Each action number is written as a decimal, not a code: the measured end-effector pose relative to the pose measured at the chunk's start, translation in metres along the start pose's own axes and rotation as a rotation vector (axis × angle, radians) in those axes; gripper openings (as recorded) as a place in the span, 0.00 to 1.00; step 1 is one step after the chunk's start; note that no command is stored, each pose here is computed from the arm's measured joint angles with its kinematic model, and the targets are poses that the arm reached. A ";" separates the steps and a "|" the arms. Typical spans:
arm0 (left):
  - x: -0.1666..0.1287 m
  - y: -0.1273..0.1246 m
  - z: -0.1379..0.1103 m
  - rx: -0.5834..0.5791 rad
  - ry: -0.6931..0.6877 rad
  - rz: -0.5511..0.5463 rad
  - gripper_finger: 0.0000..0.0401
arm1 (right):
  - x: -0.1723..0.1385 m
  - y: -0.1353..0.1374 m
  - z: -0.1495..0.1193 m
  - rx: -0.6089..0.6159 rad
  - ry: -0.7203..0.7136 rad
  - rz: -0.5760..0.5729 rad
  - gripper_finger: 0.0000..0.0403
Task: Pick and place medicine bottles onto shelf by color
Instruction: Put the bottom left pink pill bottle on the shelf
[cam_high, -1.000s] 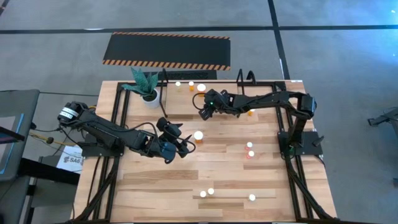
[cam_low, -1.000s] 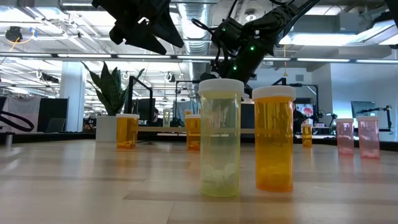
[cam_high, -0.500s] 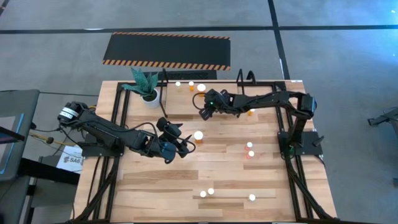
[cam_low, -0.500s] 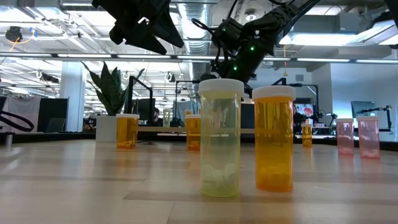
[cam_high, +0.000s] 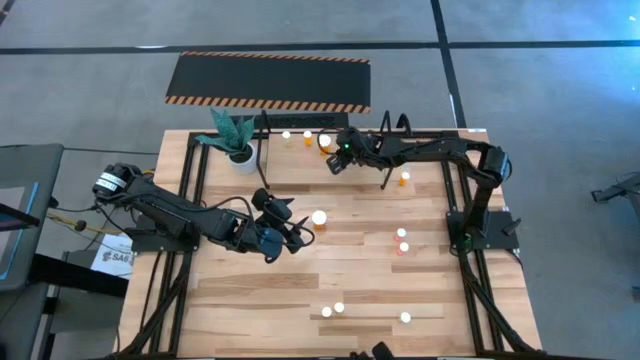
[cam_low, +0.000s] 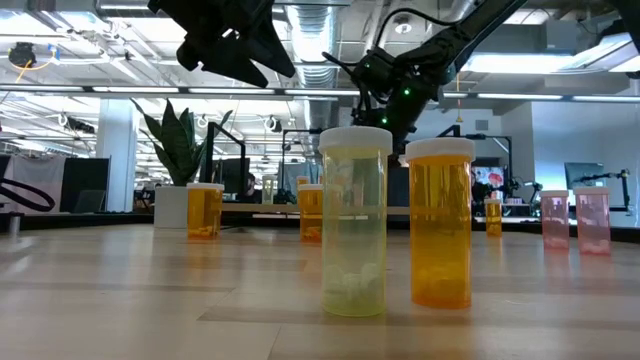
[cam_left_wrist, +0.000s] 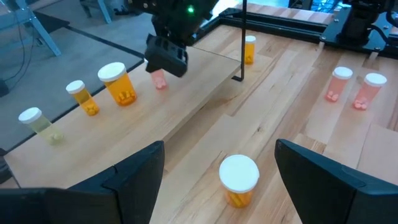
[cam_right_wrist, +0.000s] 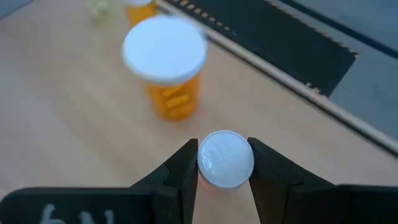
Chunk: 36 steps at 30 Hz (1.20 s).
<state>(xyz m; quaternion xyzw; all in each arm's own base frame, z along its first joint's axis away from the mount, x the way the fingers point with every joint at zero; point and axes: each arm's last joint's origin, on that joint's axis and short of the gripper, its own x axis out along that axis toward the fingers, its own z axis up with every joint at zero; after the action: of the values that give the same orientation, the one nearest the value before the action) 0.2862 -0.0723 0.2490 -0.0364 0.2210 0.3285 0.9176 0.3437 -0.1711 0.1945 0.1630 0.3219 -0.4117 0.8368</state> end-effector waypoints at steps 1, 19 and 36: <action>0.000 0.000 0.000 0.000 0.000 0.001 0.73 | 0.001 -0.002 0.001 0.006 -0.010 -0.001 0.34; 0.003 0.003 0.001 0.001 0.002 0.014 0.73 | 0.003 -0.007 0.009 -0.029 -0.060 0.002 0.35; 0.003 0.003 0.001 -0.005 0.002 0.014 0.73 | 0.005 -0.010 0.011 -0.054 -0.076 -0.002 0.35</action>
<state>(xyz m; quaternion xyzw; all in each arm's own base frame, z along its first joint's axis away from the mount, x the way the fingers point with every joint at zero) 0.2873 -0.0678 0.2489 -0.0373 0.2214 0.3354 0.9149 0.3427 -0.1857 0.1996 0.1241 0.3011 -0.4097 0.8521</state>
